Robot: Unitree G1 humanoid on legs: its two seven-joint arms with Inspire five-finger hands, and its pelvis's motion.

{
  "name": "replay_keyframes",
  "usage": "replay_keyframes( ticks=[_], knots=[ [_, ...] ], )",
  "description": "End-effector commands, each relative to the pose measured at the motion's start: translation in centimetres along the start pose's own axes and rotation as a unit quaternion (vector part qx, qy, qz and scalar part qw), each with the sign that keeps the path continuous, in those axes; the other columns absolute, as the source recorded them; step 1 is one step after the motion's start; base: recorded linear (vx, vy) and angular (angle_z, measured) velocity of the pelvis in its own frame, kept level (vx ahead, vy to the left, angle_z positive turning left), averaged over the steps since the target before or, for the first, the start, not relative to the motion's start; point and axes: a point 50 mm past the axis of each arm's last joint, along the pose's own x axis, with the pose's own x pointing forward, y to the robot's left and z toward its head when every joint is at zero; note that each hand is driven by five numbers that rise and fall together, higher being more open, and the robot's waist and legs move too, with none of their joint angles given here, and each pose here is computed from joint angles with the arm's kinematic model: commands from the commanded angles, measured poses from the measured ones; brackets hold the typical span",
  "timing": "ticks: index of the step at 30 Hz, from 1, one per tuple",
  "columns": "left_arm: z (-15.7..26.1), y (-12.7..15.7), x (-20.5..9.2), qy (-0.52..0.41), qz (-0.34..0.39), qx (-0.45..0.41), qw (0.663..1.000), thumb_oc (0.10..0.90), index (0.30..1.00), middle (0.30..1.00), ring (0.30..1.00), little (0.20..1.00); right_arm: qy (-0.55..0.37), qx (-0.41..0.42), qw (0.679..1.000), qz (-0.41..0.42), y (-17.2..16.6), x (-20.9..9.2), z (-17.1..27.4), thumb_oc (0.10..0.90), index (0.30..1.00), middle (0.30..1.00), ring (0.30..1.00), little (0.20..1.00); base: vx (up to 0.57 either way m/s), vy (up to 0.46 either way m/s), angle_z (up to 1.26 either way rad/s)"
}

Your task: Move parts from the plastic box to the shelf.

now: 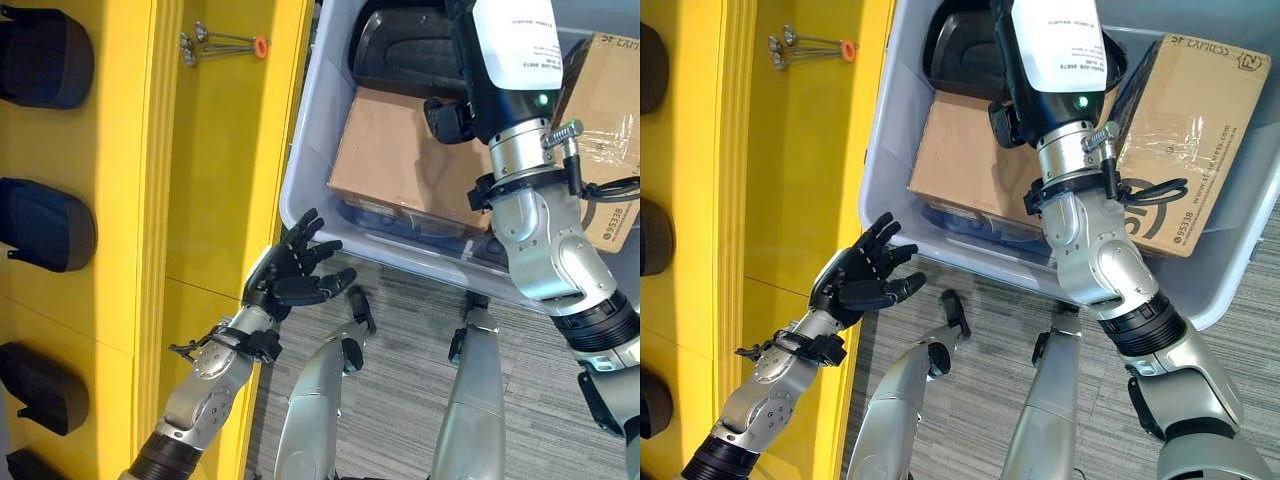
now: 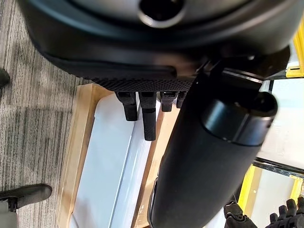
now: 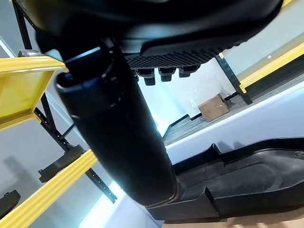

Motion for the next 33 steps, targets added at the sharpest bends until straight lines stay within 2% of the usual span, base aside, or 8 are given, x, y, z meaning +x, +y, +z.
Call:
replay_keyframes(
  ticks=[1, 16, 25, 27, 33],
  knots=[
    [-1.1, -2.2, -1.9, 0.019, -0.041, -0.027, 0.999, 0.9, 1.0, 1.0, 1.0, 1.0, -0.111, -0.029, 0.985, -0.128, -5.3, 2.3, 4.1, 0.9, 1.0, 1.0, 1.0, 1.0, 0.0, 0.0, 0.0],
    [-1.4, -1.8, -2.0, 0.026, -0.045, -0.029, 0.998, 0.9, 1.0, 1.0, 1.0, 1.0, -0.092, -0.081, 0.986, -0.115, -4.6, 4.1, 2.8, 0.9, 1.0, 1.0, 1.0, 1.0, 0.01, 0.001, 0.02],
    [-1.5, -1.4, -2.3, 0.031, -0.042, -0.028, 0.998, 0.9, 1.0, 1.0, 1.0, 1.0, -0.077, -0.113, 0.983, -0.122, -5.4, 5.3, 2.2, 0.9, 1.0, 1.0, 1.0, 1.0, 0.03, -0.002, 0.07],
    [-1.4, -1.0, -2.3, 0.032, -0.038, -0.028, 0.998, 0.9, 1.0, 1.0, 1.0, 1.0, -0.074, -0.143, 0.98, -0.113, -5.6, 5.9, 2.0, 0.9, 1.0, 1.0, 1.0, 1.0, 0.04, -0.01, 0.1],
    [-1.5, -0.4, -2.6, 0.038, -0.031, -0.02, 0.999, 0.9, 1.0, 1.0, 1.0, 1.0, -0.031, -0.156, 0.98, -0.119, -6.1, 6.8, 0.3, 0.9, 1.0, 1.0, 1.0, 1.0, 0.03, -0.036, 0.12]
  ],
)
